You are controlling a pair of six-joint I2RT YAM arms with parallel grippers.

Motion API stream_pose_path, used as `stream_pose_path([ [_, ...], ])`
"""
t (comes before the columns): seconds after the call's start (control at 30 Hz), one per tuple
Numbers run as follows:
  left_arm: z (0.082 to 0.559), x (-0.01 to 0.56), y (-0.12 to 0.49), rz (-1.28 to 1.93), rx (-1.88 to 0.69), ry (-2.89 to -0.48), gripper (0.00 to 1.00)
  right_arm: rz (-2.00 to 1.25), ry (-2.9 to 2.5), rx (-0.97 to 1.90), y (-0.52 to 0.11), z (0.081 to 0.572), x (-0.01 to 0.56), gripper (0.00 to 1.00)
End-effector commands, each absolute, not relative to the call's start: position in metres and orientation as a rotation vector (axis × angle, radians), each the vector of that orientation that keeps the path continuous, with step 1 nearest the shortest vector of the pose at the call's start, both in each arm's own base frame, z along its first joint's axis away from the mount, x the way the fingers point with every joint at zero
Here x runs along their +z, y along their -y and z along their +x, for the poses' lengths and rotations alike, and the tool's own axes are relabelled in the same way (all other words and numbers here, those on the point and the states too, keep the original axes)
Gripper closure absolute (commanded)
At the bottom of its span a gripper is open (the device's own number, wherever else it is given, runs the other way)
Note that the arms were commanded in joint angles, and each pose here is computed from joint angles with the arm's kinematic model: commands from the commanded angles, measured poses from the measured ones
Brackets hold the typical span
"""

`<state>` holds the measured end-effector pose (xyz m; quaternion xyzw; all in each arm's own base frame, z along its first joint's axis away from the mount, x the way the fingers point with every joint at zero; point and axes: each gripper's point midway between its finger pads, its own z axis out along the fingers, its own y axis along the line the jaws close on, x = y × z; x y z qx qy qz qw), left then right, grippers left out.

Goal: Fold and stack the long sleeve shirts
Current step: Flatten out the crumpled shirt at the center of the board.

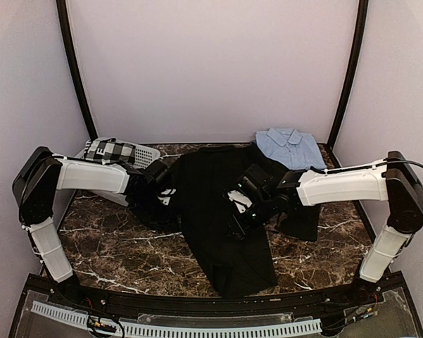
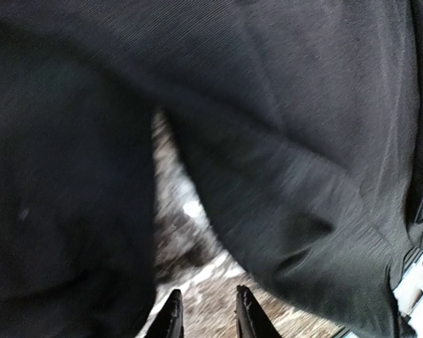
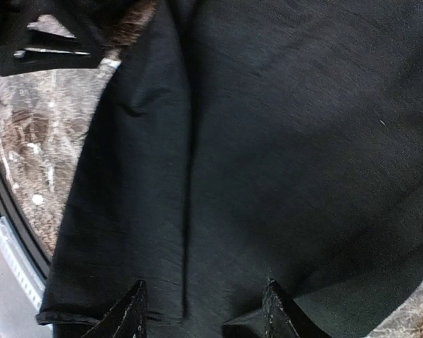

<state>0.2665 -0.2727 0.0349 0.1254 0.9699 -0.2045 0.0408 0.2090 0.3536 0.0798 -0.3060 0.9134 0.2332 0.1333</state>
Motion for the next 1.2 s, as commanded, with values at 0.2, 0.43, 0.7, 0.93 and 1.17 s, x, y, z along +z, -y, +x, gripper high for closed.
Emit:
stream_pose_path([
  [0.2,0.269,0.058,0.253,0.342,-0.581,-2.919,0.75,-0.818,-2.719,0.531,-0.318,0.198,0.059,0.47],
  [0.43,0.282,0.080,0.267,0.367,-0.635,-2.864,0.76,-0.828,-2.775,0.490,-0.280,0.168,0.041,0.45],
  [0.7,0.296,0.096,0.282,0.386,-0.685,-2.824,0.76,-0.833,-2.767,0.593,-0.280,0.153,0.042,0.50],
  [0.93,0.308,0.107,0.294,0.400,-0.719,-2.789,0.76,-0.829,-2.780,0.628,-0.282,0.145,0.041,0.80],
  [1.17,0.326,0.117,0.313,0.388,-0.795,-2.730,0.76,-0.640,-2.847,0.466,-0.251,0.147,0.045,1.00],
])
